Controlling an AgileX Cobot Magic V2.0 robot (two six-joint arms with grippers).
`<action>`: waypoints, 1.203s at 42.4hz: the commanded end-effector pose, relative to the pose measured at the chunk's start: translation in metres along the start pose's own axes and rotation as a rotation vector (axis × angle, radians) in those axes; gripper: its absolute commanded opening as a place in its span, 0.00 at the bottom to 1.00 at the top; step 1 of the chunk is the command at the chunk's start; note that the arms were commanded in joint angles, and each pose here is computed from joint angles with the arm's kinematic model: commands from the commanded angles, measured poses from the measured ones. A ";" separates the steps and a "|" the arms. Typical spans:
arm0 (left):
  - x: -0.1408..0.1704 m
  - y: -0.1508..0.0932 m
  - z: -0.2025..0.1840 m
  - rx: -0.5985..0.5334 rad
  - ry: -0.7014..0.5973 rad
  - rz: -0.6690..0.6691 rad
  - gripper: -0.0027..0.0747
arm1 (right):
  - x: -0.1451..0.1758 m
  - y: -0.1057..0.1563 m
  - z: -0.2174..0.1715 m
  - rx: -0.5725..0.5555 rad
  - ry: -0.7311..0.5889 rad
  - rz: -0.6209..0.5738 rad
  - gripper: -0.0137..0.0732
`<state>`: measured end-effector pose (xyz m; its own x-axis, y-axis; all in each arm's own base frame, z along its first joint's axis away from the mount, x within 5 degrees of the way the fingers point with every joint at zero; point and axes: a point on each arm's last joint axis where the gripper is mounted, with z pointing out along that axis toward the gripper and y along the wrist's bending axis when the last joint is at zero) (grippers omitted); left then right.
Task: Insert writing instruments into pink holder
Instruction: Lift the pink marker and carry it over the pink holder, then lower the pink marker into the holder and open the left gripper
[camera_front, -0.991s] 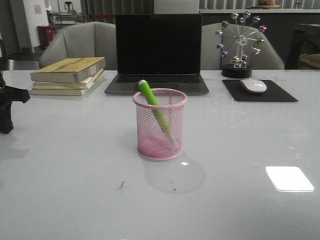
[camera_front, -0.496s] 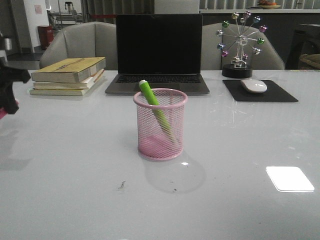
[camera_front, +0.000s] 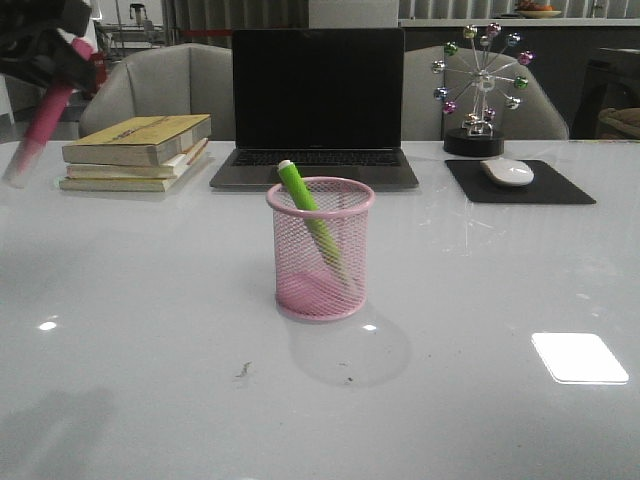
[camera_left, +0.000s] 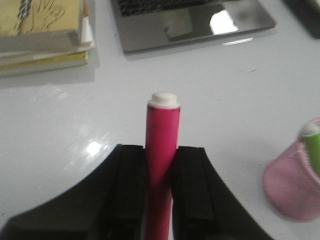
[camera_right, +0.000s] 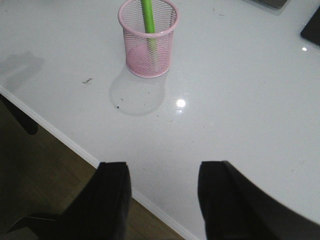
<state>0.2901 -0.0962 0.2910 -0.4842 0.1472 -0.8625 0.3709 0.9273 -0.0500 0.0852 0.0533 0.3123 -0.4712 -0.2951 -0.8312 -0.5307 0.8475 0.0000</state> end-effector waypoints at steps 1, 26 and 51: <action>-0.016 -0.026 -0.025 -0.006 -0.220 0.029 0.15 | -0.013 -0.001 -0.006 0.011 -0.093 -0.007 0.66; -0.005 -0.128 -0.024 0.163 -0.568 -0.037 0.15 | -0.013 -0.001 -0.006 0.011 -0.093 -0.007 0.66; 0.008 -0.166 0.053 0.304 -0.619 -0.024 0.15 | -0.013 -0.001 -0.006 0.011 -0.093 -0.007 0.66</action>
<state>0.2643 -0.2648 0.2372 -0.1063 -0.0722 -0.9917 0.6060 0.7860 -0.1222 0.0852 0.0533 0.3123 -0.4712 -0.2951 -0.8312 -0.5307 0.8475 0.0000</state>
